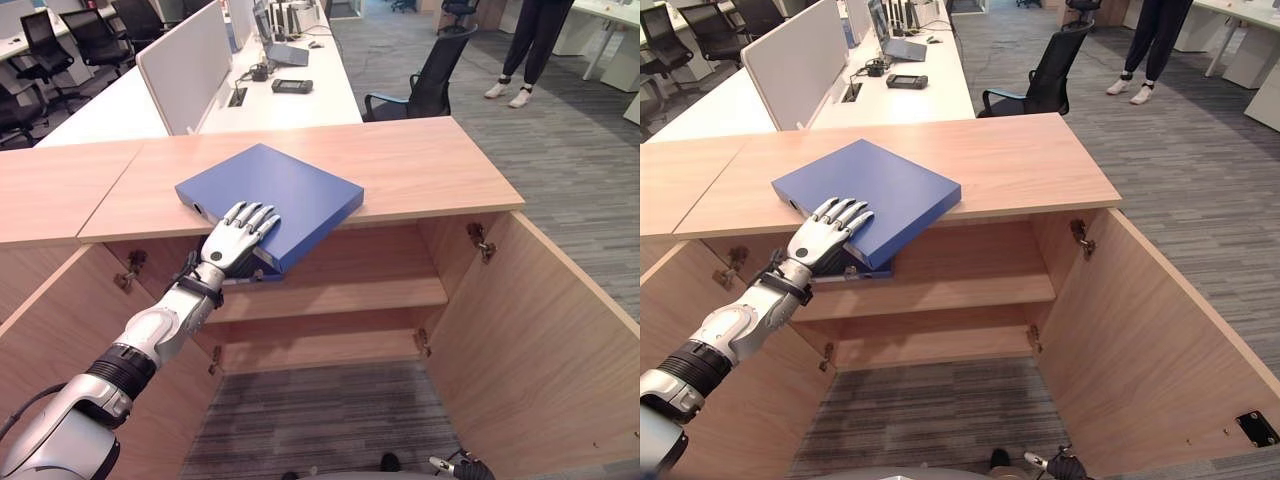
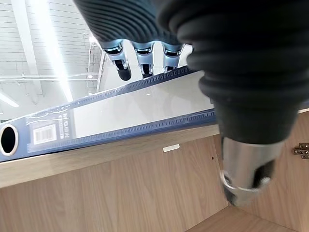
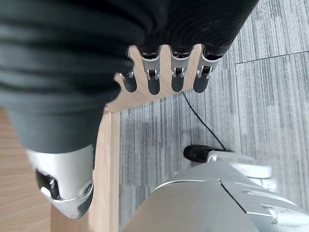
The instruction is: Put the empty folder in the office cabinet
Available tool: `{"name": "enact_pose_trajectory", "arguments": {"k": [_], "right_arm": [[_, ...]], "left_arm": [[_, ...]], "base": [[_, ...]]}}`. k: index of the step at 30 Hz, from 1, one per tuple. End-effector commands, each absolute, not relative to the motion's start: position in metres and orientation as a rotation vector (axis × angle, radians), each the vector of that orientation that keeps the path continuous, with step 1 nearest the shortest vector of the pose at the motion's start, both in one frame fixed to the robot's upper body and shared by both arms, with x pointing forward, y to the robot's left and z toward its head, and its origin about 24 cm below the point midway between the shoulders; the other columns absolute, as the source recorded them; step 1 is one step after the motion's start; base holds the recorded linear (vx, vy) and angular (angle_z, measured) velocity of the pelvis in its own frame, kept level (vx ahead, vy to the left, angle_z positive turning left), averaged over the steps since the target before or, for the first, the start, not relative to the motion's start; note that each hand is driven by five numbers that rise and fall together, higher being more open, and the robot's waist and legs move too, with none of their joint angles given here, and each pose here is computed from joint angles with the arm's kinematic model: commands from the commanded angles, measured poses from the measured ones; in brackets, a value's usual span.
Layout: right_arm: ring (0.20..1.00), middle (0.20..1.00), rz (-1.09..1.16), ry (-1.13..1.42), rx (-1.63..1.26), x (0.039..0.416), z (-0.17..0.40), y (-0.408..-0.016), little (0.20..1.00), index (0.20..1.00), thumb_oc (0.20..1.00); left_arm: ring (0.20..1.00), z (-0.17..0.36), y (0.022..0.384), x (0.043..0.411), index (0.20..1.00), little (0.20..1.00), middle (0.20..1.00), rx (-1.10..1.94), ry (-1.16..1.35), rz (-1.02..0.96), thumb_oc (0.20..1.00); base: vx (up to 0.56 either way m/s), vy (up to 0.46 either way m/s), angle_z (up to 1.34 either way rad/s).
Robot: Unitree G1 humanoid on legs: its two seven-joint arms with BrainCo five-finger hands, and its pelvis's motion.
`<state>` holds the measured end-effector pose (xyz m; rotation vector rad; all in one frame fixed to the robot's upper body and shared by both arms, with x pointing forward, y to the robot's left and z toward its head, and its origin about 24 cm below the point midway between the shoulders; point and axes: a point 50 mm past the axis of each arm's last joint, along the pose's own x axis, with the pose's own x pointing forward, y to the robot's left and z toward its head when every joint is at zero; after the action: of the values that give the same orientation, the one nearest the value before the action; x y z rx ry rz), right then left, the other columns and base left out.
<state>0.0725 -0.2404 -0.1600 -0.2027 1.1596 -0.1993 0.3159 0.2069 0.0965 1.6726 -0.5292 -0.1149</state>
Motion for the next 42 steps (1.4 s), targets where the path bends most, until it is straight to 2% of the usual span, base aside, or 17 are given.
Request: {"name": "enact_pose_trajectory", "arguments": {"k": [1,17,22,24,32,38,42], "right_arm": [[1.0,1.0,-0.223,1.134,-0.237,0.086,-0.156,-0.249,1.0,1.0,1.0],[1.0,1.0,-0.222,1.127,-0.241,0.089,-0.156,-0.248,1.0,1.0,1.0],[1.0,1.0,-0.224,1.119,-0.231,0.091,-0.156,-0.245,1.0,1.0,1.0],[1.0,1.0,-0.218,1.117,-0.224,0.093,-0.157,-0.241,1.0,1.0,1.0],[1.0,1.0,-0.183,1.103,-0.229,0.098,-0.157,-0.234,1.0,1.0,1.0],[1.0,1.0,-0.159,1.105,-0.24,0.099,-0.157,-0.231,1.0,1.0,1.0],[1.0,1.0,-0.152,1.11,-0.249,0.098,-0.157,-0.232,1.0,1.0,1.0]], "left_arm": [[0.2,0.145,0.209,0.343,0.2,0.2,0.2,1.747,-0.622,0.019,0.2],[0.2,0.155,0.208,0.342,0.2,0.2,0.2,1.707,-0.65,0.051,0.2],[0.2,0.193,0.21,0.339,0.2,0.2,0.2,1.592,-0.762,0.207,0.2],[0.2,0.234,0.214,0.323,0.2,0.2,0.2,1.425,-0.904,0.367,0.2],[0.2,0.281,0.225,0.289,0.2,0.2,0.2,1.169,-1.112,0.561,0.2],[0.2,0.301,0.232,0.269,0.2,0.2,0.2,1.093,-1.216,0.629,0.2],[0.2,0.313,0.23,0.249,0.2,0.2,0.2,0.923,-1.308,0.621,0.2]], "base": [[0.0,0.0,0.0],[0.0,0.0,0.0],[0.0,-0.006,0.0],[0.0,-0.059,0.03],[0.0,-0.031,0.05],[0.01,-0.028,0.1],[0.0,-0.036,0.04]]}}
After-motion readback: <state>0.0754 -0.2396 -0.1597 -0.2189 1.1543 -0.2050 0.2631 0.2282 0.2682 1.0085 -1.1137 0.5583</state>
